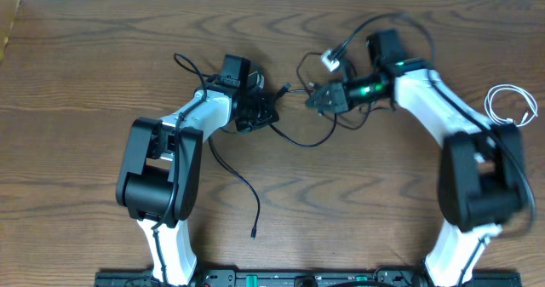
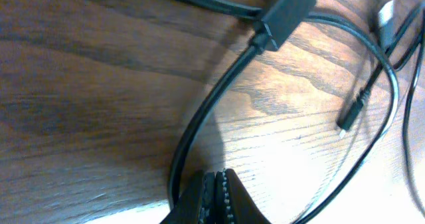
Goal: Untangle cables
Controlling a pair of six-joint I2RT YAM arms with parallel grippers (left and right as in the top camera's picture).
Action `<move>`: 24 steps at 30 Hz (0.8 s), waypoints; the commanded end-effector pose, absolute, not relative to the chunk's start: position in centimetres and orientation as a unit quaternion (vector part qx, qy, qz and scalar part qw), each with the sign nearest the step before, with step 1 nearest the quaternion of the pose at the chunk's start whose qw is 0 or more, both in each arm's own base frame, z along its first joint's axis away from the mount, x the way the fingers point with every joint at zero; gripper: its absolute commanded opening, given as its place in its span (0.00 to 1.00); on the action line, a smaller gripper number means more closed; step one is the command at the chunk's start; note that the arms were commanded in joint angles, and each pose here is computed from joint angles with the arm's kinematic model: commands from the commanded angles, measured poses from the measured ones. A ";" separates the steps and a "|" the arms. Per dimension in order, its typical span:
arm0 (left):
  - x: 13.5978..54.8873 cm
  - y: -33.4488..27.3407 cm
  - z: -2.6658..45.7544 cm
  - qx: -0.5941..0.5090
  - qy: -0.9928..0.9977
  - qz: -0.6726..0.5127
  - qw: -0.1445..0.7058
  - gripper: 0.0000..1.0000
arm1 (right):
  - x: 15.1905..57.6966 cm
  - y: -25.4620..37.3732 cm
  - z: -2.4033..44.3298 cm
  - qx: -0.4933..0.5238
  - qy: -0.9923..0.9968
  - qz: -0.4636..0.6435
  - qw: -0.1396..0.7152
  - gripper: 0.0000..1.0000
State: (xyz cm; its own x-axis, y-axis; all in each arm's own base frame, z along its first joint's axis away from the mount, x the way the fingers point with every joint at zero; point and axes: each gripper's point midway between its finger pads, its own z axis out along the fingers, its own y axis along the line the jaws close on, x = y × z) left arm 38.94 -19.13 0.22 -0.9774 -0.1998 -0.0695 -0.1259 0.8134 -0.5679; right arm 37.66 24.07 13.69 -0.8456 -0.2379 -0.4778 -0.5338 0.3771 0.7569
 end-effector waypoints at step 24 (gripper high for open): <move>39.0 -18.2 -0.8 -0.080 0.961 -0.254 0.075 0.08 | 38.1 5.3 42.0 -0.197 0.731 0.194 0.623 0.01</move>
